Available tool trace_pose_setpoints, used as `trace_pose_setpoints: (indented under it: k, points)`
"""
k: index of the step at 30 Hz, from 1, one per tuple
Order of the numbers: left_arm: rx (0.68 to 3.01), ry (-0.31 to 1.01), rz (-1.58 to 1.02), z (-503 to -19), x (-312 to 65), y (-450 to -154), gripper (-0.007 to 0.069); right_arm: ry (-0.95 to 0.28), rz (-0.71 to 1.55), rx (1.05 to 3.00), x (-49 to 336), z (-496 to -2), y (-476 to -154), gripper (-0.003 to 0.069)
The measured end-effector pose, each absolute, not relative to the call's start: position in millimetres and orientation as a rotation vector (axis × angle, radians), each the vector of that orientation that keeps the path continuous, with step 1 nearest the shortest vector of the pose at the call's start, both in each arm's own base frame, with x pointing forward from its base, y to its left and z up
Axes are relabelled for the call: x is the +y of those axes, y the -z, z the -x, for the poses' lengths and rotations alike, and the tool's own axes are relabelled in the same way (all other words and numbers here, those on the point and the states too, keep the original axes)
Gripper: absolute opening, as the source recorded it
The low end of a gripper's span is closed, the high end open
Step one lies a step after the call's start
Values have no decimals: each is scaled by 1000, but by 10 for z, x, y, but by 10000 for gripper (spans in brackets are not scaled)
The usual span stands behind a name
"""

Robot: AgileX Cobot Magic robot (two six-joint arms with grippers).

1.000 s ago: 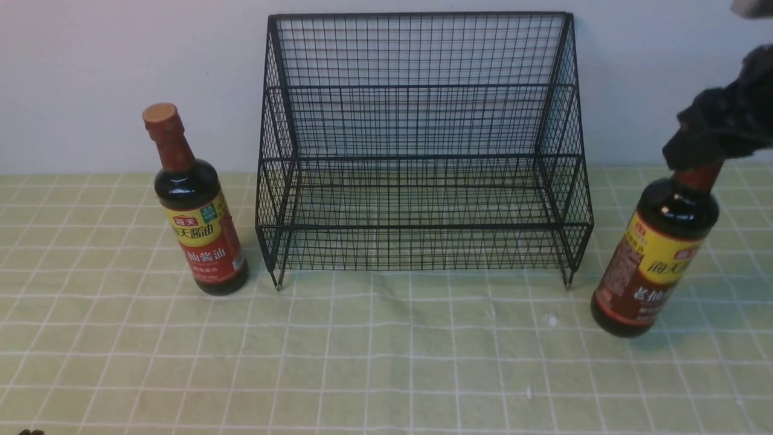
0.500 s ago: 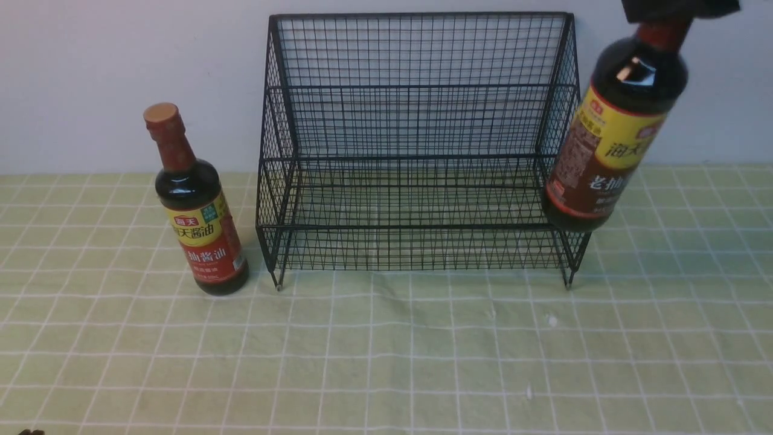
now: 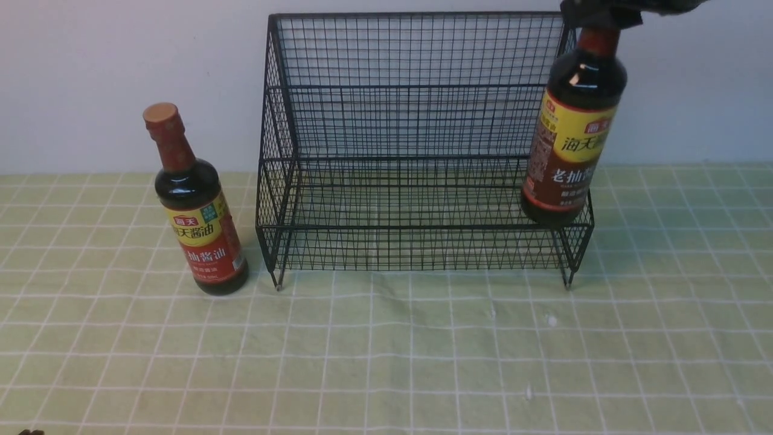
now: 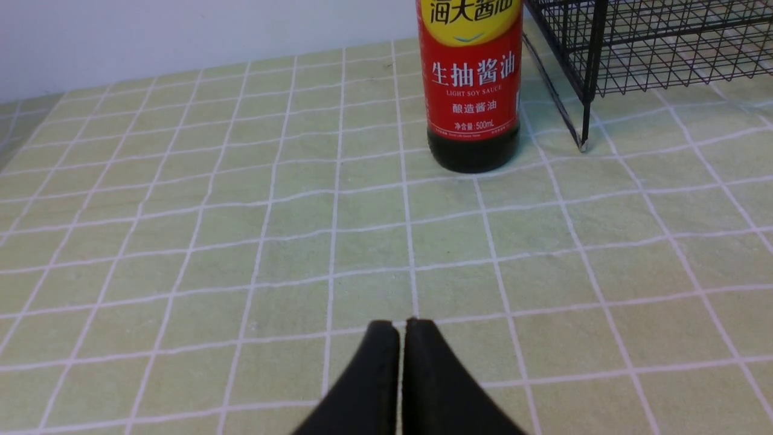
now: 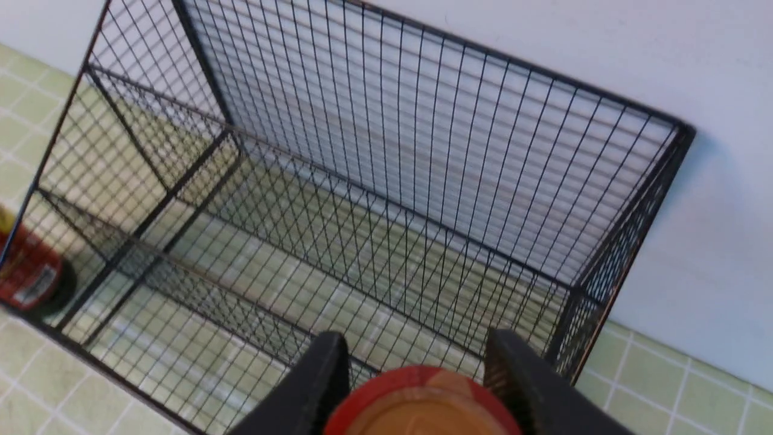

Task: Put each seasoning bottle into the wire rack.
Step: Use the right arm to put the condiment bottle back on the shelf

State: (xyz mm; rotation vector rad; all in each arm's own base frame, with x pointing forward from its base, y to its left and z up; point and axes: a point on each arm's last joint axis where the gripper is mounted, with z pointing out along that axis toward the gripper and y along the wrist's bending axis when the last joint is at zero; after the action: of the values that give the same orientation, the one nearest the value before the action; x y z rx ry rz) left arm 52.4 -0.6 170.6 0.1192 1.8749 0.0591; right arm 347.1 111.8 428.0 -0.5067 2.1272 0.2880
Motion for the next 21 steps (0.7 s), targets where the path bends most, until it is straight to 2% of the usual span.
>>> trace_pose_setpoints:
  k: [8, 13, 19, 21]
  points:
    - [1875, -59, -119, -524, -6, -1706, -7, -298, 491, 2126, 1153, -3595, -4178, 274]
    - [1875, -59, -119, -524, -6, -1706, -7, -303, 503, 2187, 1185, -3695, -4006, 274]
    - [1875, -59, -119, -524, -6, -1706, -7, -296, 552, 2341, 1230, -3849, -3629, 274]
    - [1875, -59, -119, -524, -6, -1706, -7, -298, 549, 2340, 1238, -3877, -3610, 274]
